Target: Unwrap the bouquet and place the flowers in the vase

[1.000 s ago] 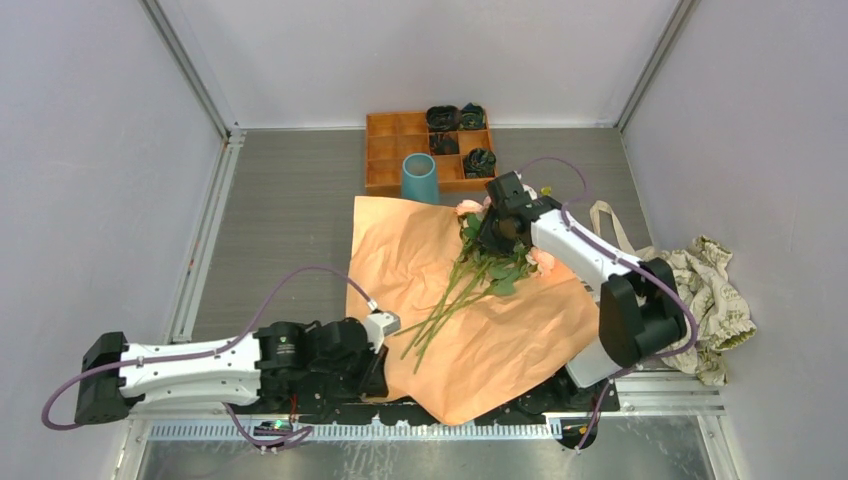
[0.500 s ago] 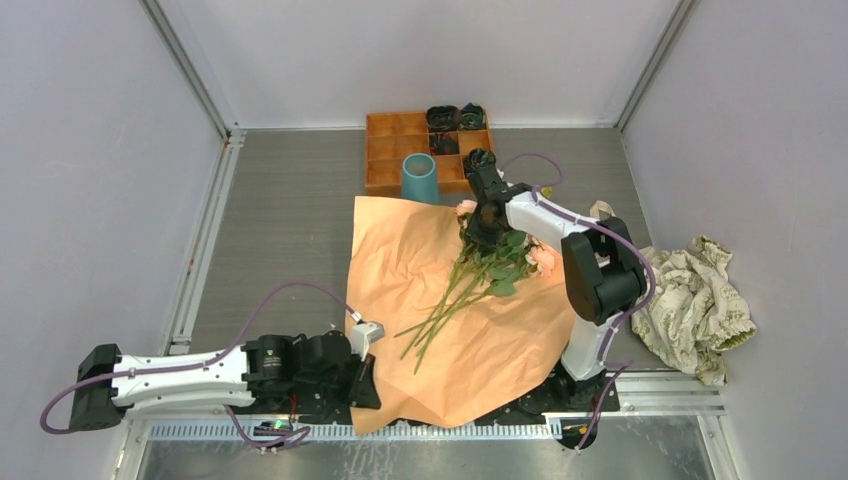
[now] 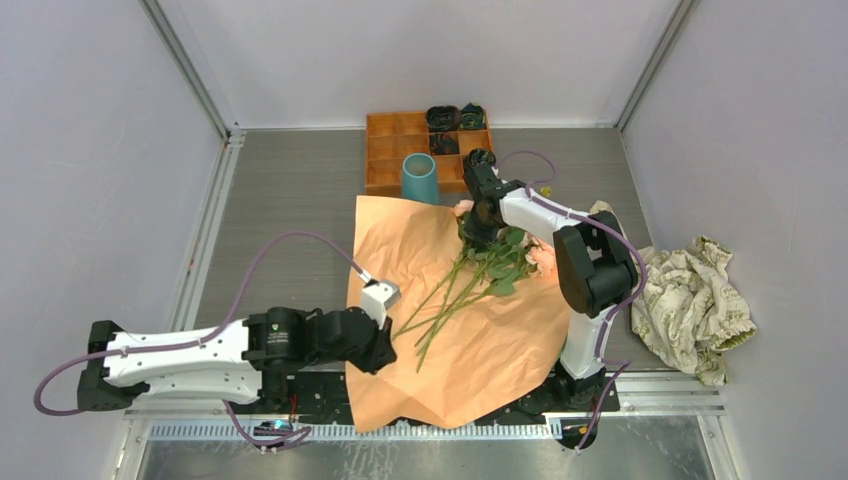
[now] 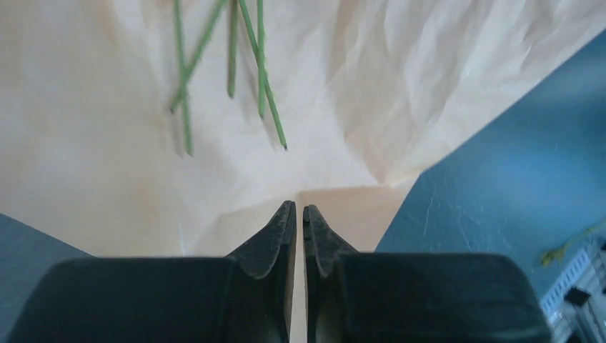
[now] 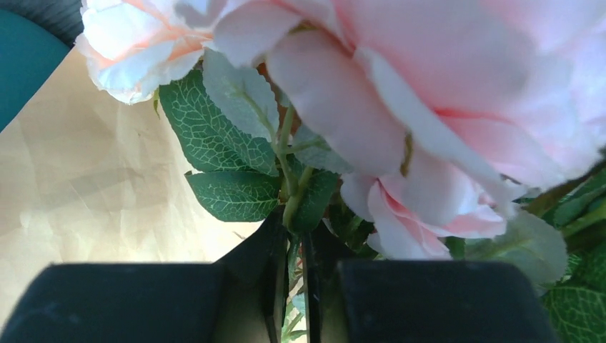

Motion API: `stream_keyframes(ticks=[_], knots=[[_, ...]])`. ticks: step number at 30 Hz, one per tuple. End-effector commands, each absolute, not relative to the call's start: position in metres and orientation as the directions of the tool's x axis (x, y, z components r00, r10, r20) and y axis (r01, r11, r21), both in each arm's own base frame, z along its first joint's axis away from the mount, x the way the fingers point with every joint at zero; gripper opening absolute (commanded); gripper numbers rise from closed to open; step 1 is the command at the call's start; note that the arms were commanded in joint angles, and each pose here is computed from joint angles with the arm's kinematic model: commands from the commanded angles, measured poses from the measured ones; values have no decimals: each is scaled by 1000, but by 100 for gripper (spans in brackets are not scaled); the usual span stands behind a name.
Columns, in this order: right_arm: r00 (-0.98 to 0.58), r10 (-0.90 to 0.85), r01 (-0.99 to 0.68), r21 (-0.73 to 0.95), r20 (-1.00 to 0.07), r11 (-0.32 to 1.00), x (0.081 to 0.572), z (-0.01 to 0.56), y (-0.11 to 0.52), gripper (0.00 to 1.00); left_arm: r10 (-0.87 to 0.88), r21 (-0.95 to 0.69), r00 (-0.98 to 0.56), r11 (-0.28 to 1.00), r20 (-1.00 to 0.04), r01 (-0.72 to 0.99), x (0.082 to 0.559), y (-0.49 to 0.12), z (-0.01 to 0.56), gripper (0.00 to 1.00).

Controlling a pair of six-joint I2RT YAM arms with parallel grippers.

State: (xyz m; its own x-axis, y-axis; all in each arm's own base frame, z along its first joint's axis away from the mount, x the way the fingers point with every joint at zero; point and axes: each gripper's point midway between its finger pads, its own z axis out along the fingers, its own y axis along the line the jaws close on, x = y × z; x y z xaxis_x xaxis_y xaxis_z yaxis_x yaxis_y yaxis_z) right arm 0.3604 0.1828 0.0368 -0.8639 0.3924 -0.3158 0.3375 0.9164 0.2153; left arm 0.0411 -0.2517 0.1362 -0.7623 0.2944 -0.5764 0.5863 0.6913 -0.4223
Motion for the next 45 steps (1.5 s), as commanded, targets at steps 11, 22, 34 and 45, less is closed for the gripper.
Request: stream_keyframes(ticks=[11, 22, 34, 45], knots=[[-805, 406, 290, 310, -432, 905, 377, 105, 188, 1, 107, -191, -492, 834, -864, 517, 131, -246, 245, 25], [-723, 347, 217, 281, -597, 935, 350, 189, 156, 1, 76, -270, -511, 778, -856, 567, 145, -282, 243, 34], [-665, 293, 154, 258, -687, 954, 334, 225, 142, 1, 106, -294, -495, 692, -862, 660, 158, -331, 249, 48], [-686, 275, 106, 282, -674, 954, 328, 226, 156, 1, 171, -320, -499, 584, -850, 746, 176, -387, 243, 54]])
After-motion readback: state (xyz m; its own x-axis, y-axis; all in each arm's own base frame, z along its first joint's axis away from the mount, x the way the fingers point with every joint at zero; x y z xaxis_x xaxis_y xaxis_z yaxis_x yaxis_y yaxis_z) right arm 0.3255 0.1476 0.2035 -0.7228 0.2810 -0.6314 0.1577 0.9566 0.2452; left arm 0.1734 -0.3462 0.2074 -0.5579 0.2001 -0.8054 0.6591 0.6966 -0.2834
